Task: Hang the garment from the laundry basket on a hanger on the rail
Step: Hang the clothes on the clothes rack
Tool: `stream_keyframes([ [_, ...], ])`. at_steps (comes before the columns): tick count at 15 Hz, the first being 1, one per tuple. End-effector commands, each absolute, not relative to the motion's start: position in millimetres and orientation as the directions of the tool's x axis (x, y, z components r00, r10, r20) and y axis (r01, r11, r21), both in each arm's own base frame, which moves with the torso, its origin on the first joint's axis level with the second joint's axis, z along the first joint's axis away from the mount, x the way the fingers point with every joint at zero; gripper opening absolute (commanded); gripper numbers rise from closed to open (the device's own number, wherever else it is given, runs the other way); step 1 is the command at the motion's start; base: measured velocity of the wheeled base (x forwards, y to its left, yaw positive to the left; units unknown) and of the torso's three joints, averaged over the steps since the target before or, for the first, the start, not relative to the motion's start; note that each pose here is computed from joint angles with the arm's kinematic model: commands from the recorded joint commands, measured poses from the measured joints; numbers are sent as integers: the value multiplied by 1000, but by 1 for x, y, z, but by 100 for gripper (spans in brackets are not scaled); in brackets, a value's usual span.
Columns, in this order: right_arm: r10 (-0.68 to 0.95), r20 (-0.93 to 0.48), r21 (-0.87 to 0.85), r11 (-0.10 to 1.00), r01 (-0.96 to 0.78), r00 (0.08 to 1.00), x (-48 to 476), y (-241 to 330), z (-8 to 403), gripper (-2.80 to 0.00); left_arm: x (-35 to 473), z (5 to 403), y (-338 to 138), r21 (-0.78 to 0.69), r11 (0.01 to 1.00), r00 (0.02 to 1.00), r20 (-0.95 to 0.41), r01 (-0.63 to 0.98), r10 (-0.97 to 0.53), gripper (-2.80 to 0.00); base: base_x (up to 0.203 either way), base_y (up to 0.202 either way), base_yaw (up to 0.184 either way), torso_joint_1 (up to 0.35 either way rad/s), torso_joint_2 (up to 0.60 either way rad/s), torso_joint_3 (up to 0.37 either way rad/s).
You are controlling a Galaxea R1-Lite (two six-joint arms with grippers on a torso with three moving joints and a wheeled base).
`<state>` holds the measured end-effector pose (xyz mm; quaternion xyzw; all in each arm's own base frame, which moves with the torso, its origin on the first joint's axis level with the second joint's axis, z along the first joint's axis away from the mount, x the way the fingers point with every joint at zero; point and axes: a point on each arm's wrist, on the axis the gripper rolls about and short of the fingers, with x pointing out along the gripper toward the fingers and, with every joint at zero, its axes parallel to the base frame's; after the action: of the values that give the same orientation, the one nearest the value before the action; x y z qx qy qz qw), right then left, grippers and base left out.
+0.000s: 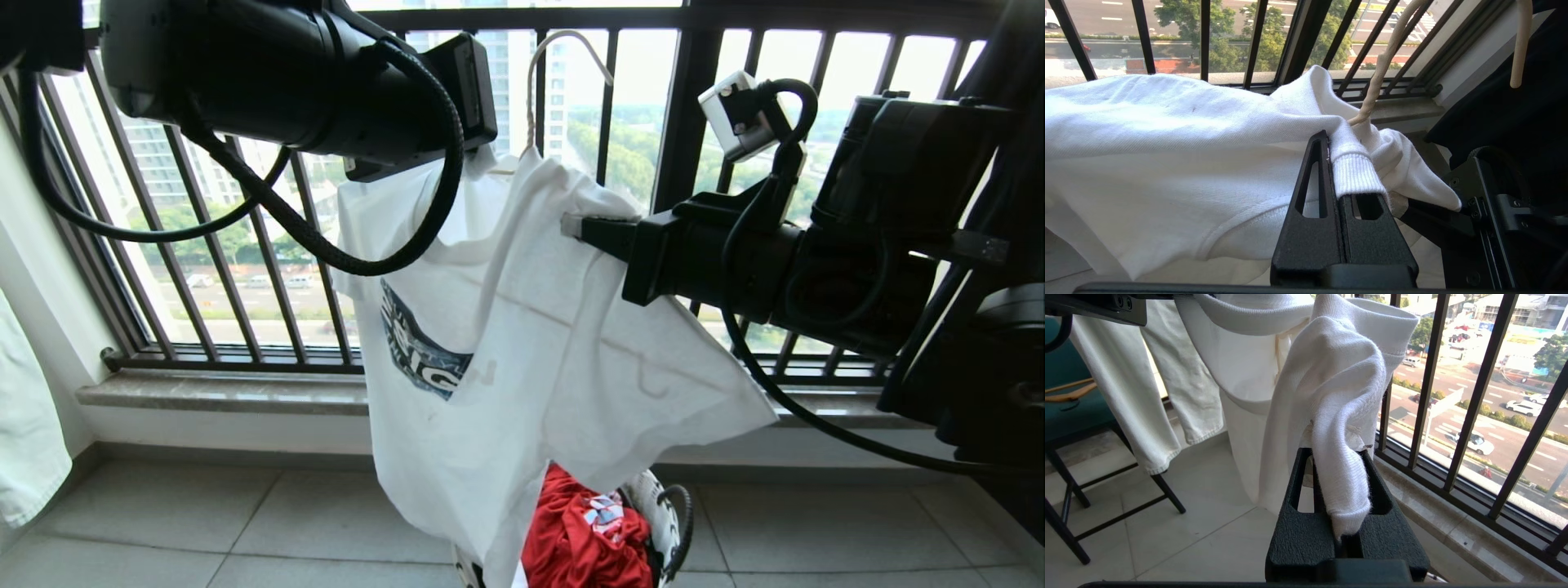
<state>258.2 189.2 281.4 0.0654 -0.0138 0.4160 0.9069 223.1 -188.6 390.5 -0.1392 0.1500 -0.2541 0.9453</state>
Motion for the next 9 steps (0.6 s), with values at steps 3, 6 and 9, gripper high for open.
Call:
stream_keyframes([
  [3,758,79,151,632,-760,647,254,188,280,-280,211,399,-183,-353,821,826,-185,449,-532,-280,0,0,0,0,0,0],
  [6,740,73,117,660,-742,669,259,182,279,-280,222,402,-161,-271,894,895,-175,356,-410,-280,0,0,0,0,0,0],
  [9,732,67,84,673,-735,678,262,179,278,-280,233,403,-142,-173,951,944,-168,257,-285,-280,0,0,0,0,0,0],
])
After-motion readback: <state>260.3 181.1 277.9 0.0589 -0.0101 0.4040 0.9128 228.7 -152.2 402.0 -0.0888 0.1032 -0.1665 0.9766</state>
